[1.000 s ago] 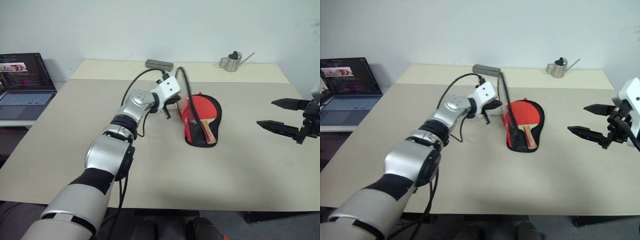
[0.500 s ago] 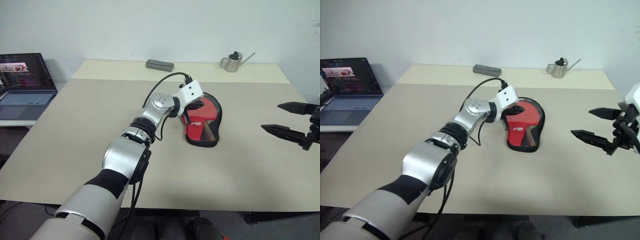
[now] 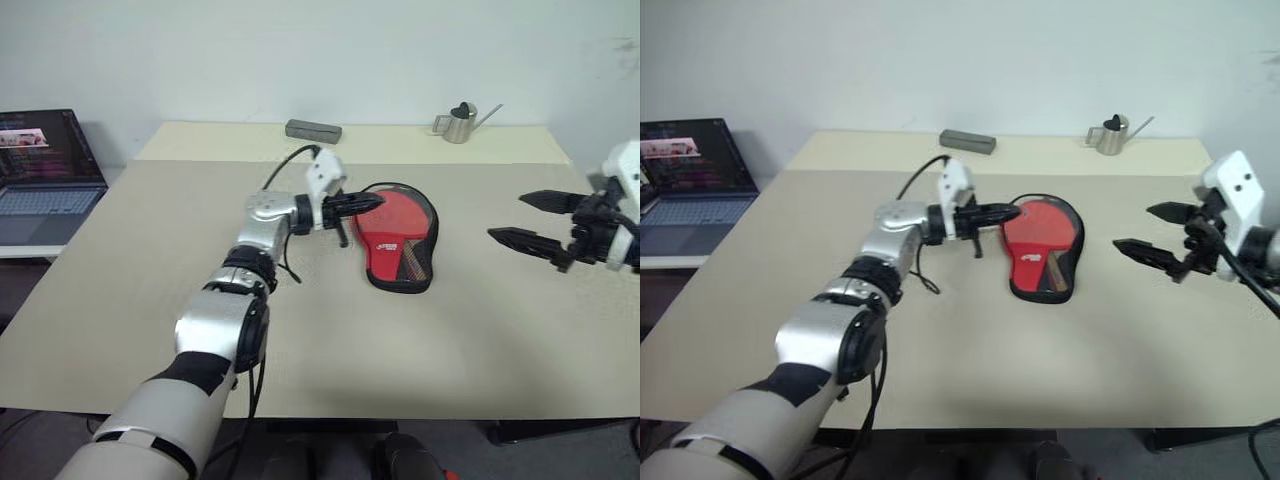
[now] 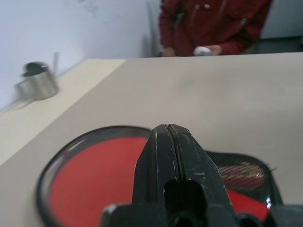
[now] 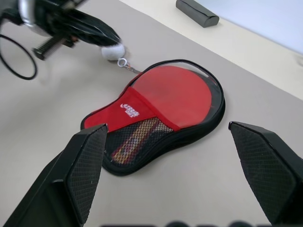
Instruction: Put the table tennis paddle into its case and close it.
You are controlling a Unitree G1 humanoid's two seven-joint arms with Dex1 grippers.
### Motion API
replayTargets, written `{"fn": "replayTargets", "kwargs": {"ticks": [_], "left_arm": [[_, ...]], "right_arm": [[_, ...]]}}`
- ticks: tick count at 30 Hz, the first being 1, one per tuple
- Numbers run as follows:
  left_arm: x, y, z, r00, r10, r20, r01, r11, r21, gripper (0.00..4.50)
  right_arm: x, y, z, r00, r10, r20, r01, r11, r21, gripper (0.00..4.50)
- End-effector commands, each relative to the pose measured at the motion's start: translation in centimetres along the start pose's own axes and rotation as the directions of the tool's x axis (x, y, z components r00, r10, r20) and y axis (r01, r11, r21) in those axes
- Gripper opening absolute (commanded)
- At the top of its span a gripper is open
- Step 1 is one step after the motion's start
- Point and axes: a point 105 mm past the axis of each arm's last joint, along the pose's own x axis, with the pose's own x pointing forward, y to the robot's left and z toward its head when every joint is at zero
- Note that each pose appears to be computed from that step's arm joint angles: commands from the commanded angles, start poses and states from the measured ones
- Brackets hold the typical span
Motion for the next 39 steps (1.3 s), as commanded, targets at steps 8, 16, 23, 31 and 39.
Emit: {"fn": "replayTargets", "kwargs": {"ticks": [8, 16, 23, 31, 39], "left_arm": [[-4.4, 1.6, 0.6, 0.99, 0.13, 0.06, -0.131, 0.991, 0.014, 0.02], [-4.6, 0.6, 1.9, 0.996, 0.039, 0.077, -0.038, 0.999, -0.013, 0.02], [-6.3, -1.8, 4.4, 0.982, -0.156, 0.102, 0.166, 0.982, -0.088, 0.02], [-9.5, -3.4, 5.4, 0.965, -0.26, -0.013, 0.257, 0.958, -0.125, 0.02], [-12.6, -2.1, 4.1, 0.97, -0.168, -0.177, 0.158, 0.985, -0.066, 0.02]], "right_arm": [[4.1, -1.1, 0.7, 0.998, 0.004, 0.057, -0.009, 0.997, 0.083, 4.5], [6.8, -0.3, -0.8, 0.998, 0.061, 0.026, -0.064, 0.99, 0.128, 4.5], [8.5, -1.3, -3.0, 0.999, -0.007, -0.051, 0.018, 0.978, 0.208, 4.5], [10.2, -2.0, -3.9, 0.996, -0.052, -0.072, 0.072, 0.949, 0.307, 4.5], [11.9, -1.1, -4.9, 0.996, -0.002, -0.091, 0.037, 0.922, 0.385, 4.5]]}}
